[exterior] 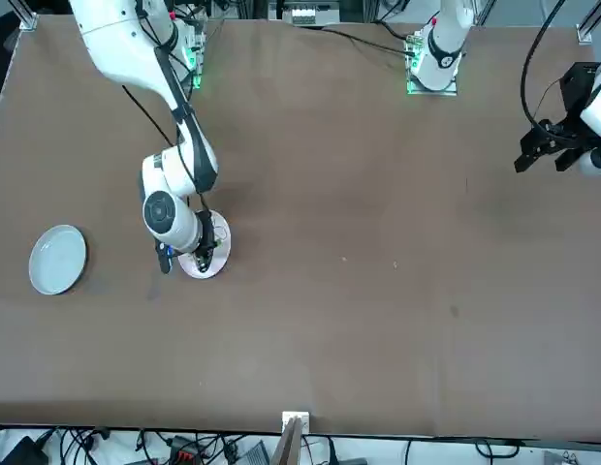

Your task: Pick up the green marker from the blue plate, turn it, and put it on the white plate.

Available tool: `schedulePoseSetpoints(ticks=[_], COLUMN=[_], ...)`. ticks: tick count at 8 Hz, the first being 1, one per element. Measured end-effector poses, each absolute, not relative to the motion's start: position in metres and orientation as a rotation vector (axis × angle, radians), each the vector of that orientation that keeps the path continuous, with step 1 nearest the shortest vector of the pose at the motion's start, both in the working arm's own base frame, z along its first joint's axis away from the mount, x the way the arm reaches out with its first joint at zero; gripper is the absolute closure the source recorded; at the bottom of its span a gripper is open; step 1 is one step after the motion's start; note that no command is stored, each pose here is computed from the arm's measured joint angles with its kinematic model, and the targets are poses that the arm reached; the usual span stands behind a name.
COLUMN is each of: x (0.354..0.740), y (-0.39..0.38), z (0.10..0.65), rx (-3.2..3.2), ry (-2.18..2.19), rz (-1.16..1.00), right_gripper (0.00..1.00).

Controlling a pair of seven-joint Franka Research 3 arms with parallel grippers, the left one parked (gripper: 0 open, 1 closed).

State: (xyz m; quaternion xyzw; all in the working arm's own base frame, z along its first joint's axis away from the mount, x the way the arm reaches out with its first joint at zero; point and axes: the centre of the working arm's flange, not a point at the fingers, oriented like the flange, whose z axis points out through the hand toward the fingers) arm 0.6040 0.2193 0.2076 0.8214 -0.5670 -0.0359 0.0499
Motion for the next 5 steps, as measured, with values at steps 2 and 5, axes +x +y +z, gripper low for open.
schedulePoseSetpoints(ticks=[2,5], x=[0.6026,0.6034], y=[0.2164,0.2146], z=[0.1962,0.1968], rx=[2.485,2.468], ry=[-1.722,-1.746], rz=[-0.121,-0.117], right_gripper=[0.85,0.69])
